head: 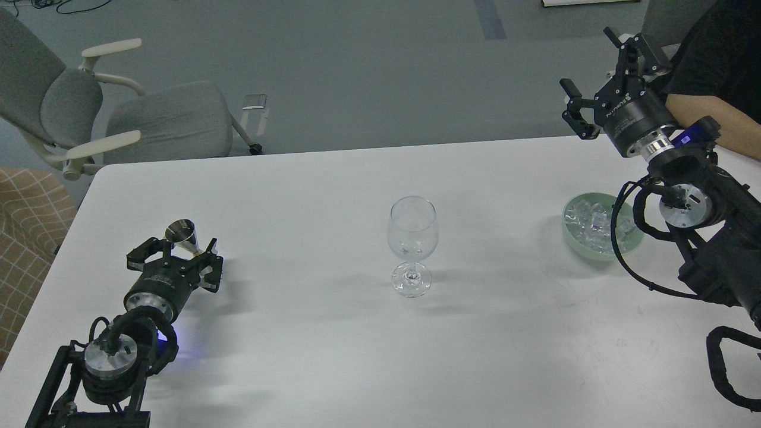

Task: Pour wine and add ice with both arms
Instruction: 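Close the left gripper around the metal jigger, then lift the jigger with the left gripper and carry it over the wine glass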

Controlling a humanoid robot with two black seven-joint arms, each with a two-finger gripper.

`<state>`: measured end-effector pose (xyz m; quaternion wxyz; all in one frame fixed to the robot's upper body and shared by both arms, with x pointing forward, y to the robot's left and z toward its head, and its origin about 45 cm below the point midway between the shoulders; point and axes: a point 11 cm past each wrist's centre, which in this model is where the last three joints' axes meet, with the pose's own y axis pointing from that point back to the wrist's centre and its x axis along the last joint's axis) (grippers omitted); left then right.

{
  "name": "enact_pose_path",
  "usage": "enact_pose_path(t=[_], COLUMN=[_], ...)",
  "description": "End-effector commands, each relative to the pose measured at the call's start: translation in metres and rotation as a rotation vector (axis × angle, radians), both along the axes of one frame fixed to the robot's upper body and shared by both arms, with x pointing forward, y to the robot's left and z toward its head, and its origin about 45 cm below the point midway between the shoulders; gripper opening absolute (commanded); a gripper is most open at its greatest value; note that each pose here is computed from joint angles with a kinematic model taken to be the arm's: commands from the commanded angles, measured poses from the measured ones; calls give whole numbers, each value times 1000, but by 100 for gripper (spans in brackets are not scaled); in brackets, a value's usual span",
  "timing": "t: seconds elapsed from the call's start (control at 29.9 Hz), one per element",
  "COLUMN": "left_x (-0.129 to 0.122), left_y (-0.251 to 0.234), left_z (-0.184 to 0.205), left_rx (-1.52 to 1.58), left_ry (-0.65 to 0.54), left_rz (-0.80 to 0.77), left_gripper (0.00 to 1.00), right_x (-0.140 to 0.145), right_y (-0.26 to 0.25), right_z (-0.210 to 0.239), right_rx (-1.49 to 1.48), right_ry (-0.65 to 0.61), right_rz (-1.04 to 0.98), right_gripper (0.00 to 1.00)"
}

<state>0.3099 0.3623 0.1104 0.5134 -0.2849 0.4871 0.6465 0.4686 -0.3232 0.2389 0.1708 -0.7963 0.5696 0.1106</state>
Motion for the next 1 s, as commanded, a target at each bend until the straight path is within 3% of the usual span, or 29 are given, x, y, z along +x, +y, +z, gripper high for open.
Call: enact_pose_path(t=[0.0, 0.03, 0.1, 0.27, 0.5, 0.67, 0.97], left_x=[0, 0, 0, 1, 2, 7, 22], left_y=[-1, -1, -2, -4, -4, -6, -20], left_z=[0, 1, 1, 5, 7, 15, 66], left_rx=[-3, -3, -4, -1, -3, -5, 28], left_ry=[-4, -7, -12, -53, -65, -88, -208], left_rz=[0, -1, -5, -25, -25, -38, -98], left_gripper=[41, 35, 32, 8, 0, 0, 0], right_x=[1, 1, 1, 1, 1, 2, 1], right_y=[-1, -1, 0, 0, 0, 0, 0], right_z=[2, 2, 2, 3, 1, 4, 3], right_rx=[-1, -2, 0, 0, 0, -2, -2], right_ry=[-3, -4, -3, -5, -2, -7, -5], right_rz=[-1, -1, 0, 0, -1, 0, -1], right_gripper=[100, 100, 100, 100, 100, 100, 100])
